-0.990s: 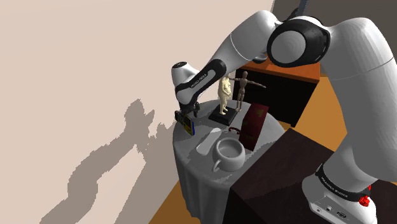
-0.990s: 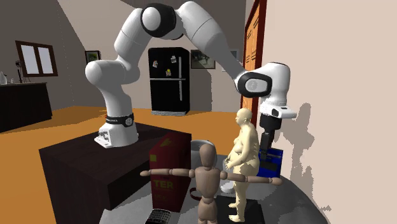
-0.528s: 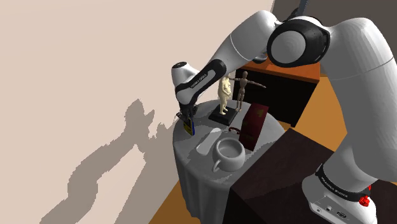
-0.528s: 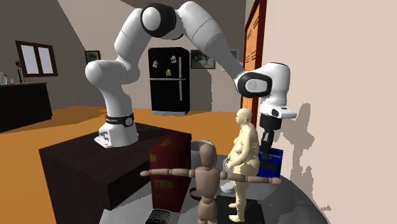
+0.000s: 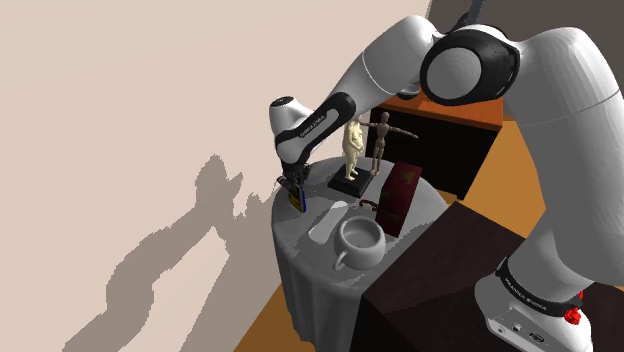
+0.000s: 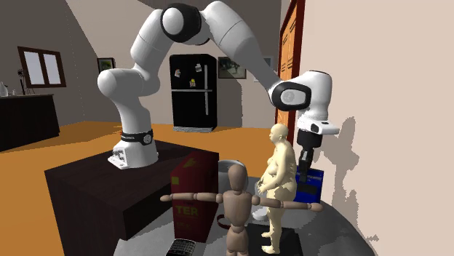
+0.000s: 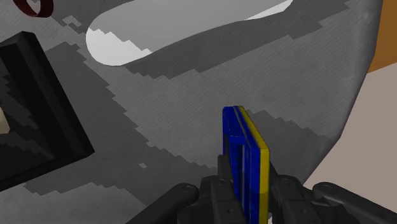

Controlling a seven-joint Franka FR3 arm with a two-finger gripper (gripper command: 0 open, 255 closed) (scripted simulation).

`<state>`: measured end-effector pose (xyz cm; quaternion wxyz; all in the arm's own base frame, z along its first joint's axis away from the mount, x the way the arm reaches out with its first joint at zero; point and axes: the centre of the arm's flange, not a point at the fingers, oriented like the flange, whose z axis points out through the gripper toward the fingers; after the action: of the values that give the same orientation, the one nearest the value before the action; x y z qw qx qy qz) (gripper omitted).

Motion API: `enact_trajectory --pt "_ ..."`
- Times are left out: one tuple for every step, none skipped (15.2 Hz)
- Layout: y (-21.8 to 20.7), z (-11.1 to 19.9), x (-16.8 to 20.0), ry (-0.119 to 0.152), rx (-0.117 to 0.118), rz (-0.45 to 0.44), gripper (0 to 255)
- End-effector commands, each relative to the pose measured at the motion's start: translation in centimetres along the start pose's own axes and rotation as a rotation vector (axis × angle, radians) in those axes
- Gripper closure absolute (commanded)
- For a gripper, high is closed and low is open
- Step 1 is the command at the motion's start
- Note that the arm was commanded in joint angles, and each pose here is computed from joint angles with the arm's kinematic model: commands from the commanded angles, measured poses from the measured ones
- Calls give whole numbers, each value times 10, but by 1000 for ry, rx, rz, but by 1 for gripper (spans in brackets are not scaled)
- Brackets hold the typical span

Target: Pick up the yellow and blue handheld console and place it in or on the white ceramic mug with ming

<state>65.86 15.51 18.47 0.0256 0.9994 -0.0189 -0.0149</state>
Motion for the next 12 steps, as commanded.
enact_trajectory --pt "1 -8 0 0 0 0 255" --pt "1 -13 -1 0 0 0 255" --pt "2 -19 -1 0 0 0 255" --pt "2 -24 -1 0 0 0 255" --pt "2 -29 -1 0 0 0 255" --pt "3 -34 -1 0 0 0 255" --pt "3 -40 -1 0 0 0 255" --pt "3 -45 -1 0 0 0 255" --pt "3 -50 -2 0 0 0 255" --pt "4 -55 -2 0 0 0 255" --pt "4 -61 -2 0 0 0 255" --pt "4 -66 -2 0 0 0 255"
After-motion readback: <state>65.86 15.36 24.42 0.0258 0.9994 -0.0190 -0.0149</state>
